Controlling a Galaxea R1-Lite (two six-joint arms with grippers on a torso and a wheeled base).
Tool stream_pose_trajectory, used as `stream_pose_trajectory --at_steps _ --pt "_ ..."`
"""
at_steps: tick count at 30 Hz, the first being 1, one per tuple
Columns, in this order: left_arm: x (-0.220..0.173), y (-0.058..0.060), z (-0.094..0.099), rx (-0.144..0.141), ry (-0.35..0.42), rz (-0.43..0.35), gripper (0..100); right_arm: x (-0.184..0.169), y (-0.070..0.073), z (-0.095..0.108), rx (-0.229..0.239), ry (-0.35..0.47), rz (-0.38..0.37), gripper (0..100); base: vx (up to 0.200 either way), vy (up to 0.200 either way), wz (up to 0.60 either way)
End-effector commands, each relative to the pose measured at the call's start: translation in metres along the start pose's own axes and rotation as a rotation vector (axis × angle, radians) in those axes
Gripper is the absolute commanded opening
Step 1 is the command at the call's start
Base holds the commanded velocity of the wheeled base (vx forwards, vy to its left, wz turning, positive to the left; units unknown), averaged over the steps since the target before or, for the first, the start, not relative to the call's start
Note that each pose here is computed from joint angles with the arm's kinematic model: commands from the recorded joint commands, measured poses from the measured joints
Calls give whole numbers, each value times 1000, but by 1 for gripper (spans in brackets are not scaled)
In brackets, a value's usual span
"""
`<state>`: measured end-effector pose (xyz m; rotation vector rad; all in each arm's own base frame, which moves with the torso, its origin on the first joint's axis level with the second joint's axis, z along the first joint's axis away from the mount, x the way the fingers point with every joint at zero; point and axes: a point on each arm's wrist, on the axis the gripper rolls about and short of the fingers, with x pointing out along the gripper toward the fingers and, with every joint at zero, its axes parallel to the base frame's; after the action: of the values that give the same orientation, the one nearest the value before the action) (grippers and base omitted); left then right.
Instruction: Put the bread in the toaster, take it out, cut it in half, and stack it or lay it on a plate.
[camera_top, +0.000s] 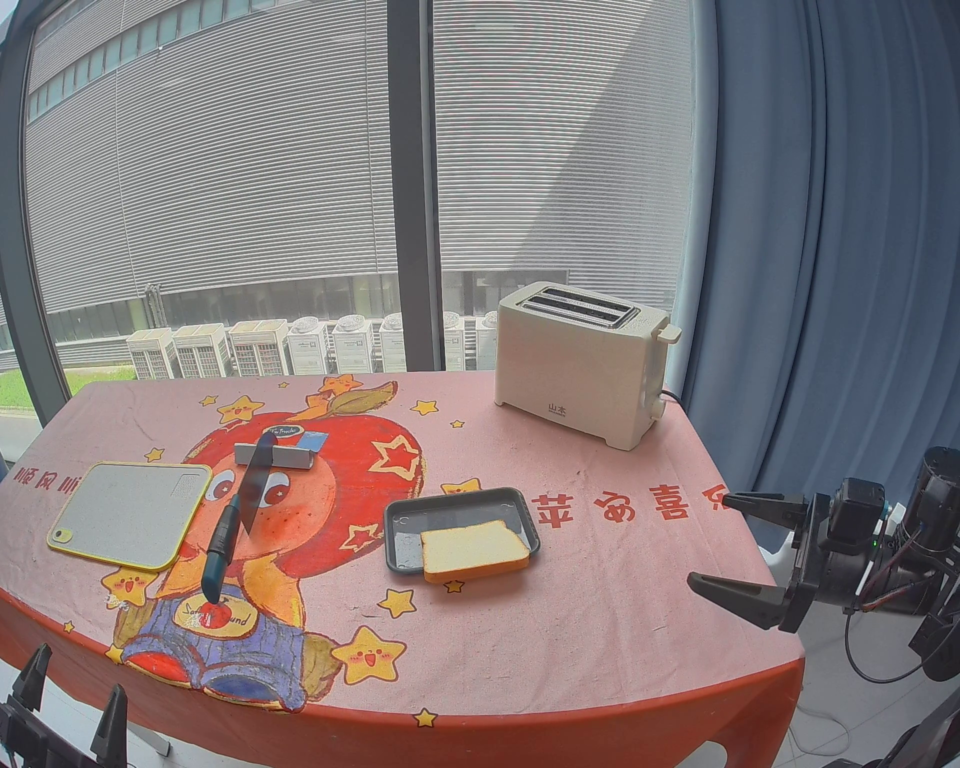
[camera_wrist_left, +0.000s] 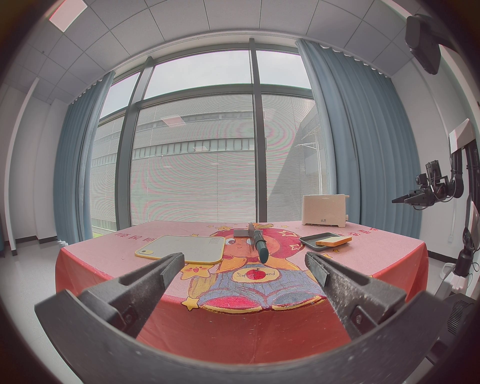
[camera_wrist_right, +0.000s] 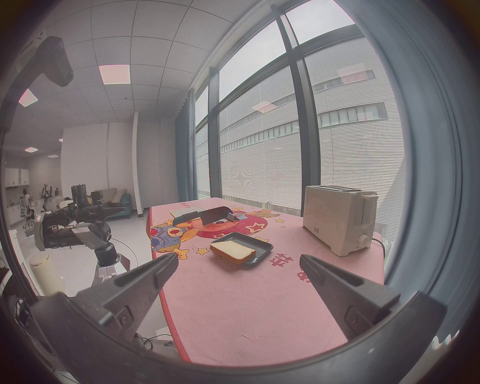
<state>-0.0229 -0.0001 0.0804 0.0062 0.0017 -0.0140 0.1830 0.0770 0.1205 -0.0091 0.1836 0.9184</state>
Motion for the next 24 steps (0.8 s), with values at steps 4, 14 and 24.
stream_pose_trajectory --at_steps 4,14,24 --pt "0 0 -5 0 1 0 100 10 -1 -1 26 12 19 100 0 0 0" --pt "0 0 -5 0 1 0 100 25 -1 -1 89 25 56 100 0 0 0" --pt "0 0 -5 0 1 0 100 35 2 -2 156 38 85 100 0 0 0"
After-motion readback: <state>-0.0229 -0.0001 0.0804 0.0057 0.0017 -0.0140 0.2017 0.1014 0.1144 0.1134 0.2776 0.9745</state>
